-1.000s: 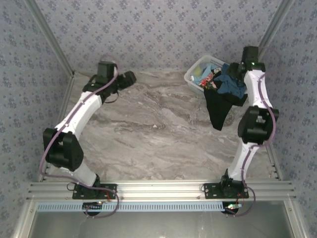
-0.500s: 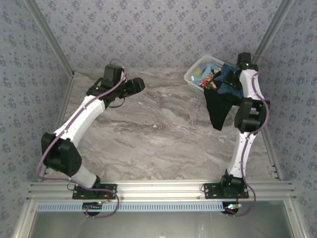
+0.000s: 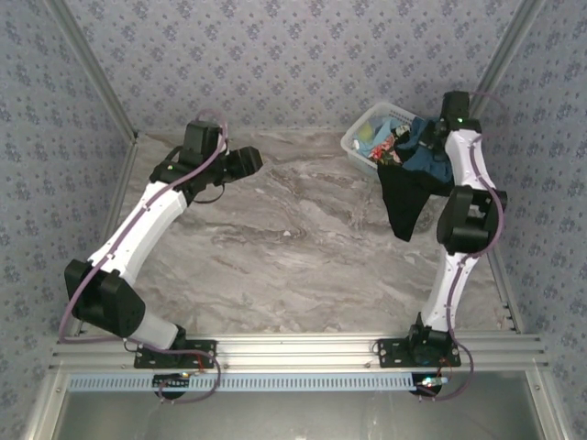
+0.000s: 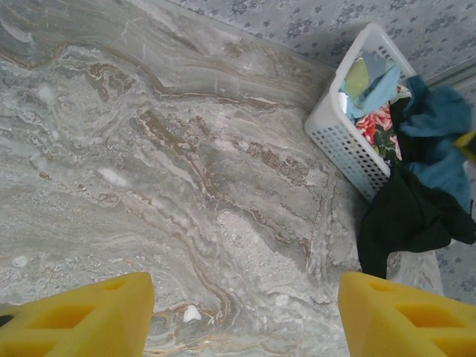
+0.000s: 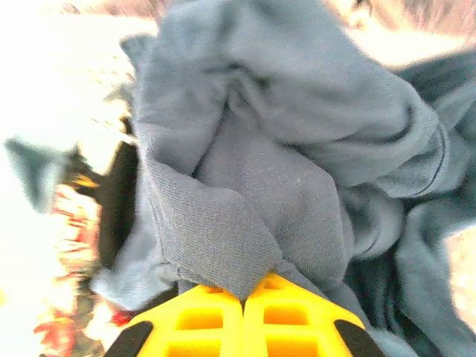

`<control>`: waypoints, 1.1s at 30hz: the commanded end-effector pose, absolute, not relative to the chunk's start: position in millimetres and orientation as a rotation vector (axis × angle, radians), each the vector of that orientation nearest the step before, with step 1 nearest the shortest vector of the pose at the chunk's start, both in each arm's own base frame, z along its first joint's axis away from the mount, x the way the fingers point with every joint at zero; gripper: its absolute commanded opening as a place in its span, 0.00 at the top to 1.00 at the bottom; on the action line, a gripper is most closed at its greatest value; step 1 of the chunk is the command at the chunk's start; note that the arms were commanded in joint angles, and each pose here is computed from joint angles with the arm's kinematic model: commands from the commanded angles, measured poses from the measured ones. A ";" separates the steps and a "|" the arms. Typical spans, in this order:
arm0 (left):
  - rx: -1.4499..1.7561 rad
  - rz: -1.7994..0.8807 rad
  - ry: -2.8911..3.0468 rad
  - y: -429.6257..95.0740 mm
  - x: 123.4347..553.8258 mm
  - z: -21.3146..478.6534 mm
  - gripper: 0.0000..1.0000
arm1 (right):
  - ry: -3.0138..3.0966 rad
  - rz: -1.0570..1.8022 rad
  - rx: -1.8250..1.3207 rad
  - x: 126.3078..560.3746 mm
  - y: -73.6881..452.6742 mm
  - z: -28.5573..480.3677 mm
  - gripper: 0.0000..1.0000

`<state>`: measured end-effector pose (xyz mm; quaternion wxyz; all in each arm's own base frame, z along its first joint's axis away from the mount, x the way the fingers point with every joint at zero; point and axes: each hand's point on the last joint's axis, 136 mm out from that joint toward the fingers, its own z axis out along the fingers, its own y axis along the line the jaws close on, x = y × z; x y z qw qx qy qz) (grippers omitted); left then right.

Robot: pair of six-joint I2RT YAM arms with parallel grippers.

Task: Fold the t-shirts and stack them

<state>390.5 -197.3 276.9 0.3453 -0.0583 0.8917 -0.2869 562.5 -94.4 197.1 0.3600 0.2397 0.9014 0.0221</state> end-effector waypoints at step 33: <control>-0.559 -0.236 2.324 -62.5 344.7 250.5 0.31 | 2.421 0.737 0.195 369.0 225.5 225.7 0.88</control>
